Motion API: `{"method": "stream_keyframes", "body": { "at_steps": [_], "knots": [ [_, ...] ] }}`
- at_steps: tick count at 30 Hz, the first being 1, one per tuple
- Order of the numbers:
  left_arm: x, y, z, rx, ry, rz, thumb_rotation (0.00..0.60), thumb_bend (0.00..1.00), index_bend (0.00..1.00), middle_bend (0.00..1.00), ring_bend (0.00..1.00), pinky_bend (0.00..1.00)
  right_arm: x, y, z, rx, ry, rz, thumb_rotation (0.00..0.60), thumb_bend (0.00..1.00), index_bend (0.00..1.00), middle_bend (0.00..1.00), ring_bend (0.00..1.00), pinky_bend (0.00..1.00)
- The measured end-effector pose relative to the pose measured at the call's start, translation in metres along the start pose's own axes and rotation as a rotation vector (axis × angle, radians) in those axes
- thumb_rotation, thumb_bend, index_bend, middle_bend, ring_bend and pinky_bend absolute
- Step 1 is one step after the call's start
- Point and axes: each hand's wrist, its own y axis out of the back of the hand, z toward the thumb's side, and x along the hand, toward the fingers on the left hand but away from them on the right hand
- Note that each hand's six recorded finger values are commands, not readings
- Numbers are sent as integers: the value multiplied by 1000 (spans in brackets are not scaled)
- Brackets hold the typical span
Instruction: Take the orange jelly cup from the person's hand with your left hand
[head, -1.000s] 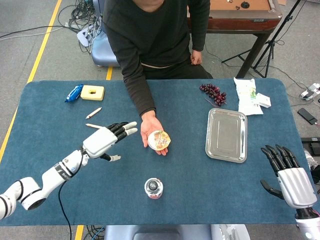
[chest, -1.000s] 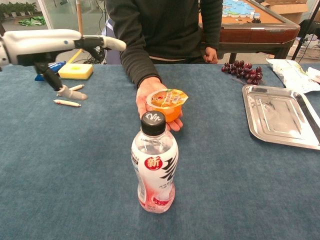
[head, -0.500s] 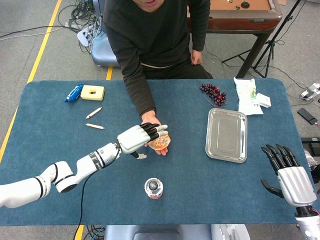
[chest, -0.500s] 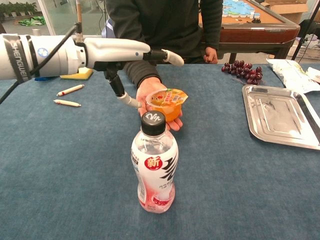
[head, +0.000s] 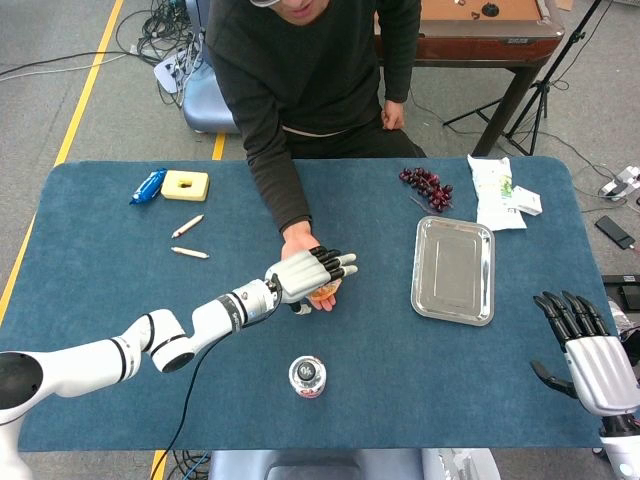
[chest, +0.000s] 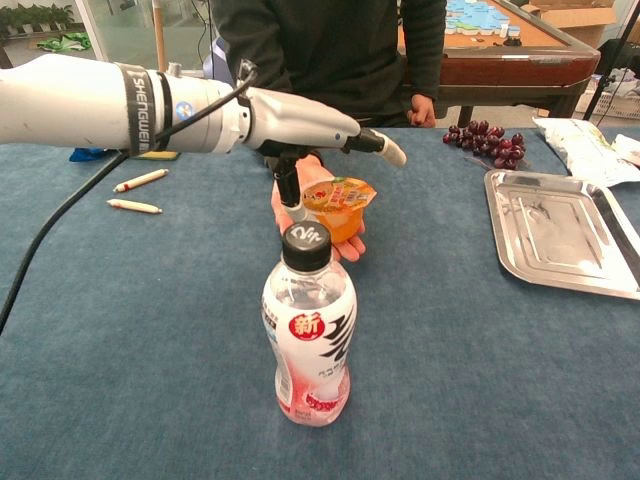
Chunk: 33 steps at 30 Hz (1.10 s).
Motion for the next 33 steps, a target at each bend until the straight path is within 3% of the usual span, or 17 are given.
{"method": "stream_keyframes", "body": {
  "at_steps": [8, 14, 16, 19, 21, 23, 27, 33],
  "knots": [
    [13, -9, 1, 24, 32, -59, 600, 197, 10, 0, 0, 91, 4, 2, -3, -7, -9, -9, 600, 190, 90, 99, 0, 88],
    [17, -14, -4, 2, 64, -59, 600, 197, 109, 0, 19, 200, 7, 4, -7, -6, -21, -12, 600, 190, 90, 99, 0, 88],
    [19, -14, -7, 1, 76, -52, 600, 197, 147, 0, 63, 249, 7, 4, -8, -6, -26, -12, 600, 190, 90, 99, 0, 88],
    [23, -15, -7, -24, 85, -39, 600, 197, 230, 47, 250, 408, 8, 4, -8, -5, -28, -12, 600, 190, 90, 99, 0, 88],
    [24, -16, -7, -33, 90, -39, 600, 197, 259, 81, 309, 456, 8, 5, -8, -5, -30, -14, 600, 191, 90, 99, 0, 88],
    [26, -18, -9, -34, 97, -37, 600, 197, 289, 109, 334, 482, 9, 5, -9, -6, -34, -16, 600, 191, 90, 99, 0, 88],
    [26, -16, -10, -66, 106, -11, 600, 197, 399, 273, 450, 588, 11, 5, -12, -7, -44, -16, 600, 190, 90, 99, 0, 88],
    [16, -8, -21, -113, 122, 39, 600, 197, 442, 327, 470, 625, 12, 5, -13, -8, -46, -20, 600, 190, 90, 99, 0, 88]
  ]
}}
